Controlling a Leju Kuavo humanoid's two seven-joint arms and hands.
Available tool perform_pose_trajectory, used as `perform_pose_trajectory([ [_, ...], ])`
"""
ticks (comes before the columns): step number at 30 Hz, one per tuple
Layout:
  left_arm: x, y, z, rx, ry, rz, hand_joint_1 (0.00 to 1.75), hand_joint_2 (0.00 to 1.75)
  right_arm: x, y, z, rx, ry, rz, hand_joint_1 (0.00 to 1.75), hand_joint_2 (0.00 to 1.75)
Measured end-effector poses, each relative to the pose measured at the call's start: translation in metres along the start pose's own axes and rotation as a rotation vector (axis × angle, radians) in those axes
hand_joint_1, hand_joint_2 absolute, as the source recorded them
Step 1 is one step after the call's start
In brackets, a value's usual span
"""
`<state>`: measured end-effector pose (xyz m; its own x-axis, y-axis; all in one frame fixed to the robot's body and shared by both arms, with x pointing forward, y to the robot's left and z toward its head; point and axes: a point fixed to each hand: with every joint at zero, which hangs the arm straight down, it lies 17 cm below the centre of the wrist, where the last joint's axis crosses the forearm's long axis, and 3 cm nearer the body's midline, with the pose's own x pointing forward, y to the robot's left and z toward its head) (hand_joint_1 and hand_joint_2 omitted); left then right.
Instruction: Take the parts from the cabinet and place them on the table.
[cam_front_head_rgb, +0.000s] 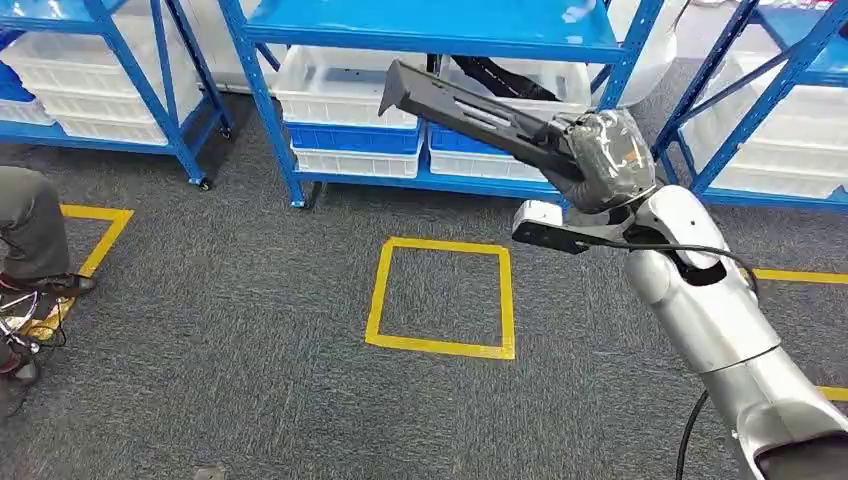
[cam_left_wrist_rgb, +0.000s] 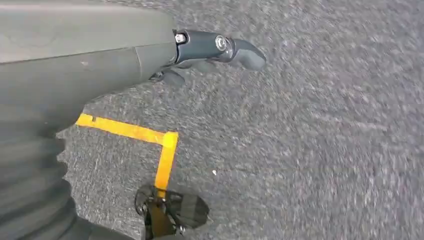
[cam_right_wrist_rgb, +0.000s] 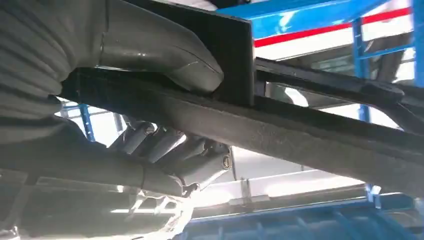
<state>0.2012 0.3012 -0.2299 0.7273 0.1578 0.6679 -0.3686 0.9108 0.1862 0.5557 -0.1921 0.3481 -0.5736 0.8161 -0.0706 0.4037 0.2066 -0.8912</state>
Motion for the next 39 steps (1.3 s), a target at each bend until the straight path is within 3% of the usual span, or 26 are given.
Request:
perform_pose_trajectory([
  [39, -0.0046, 0.0006, 0.002, -0.008, 0.0, -0.028, 0.0, 1.75, 0.0034, 0.0032, 0.0054, 0.024, -0.025, 0.067, 1.75, 1.75],
])
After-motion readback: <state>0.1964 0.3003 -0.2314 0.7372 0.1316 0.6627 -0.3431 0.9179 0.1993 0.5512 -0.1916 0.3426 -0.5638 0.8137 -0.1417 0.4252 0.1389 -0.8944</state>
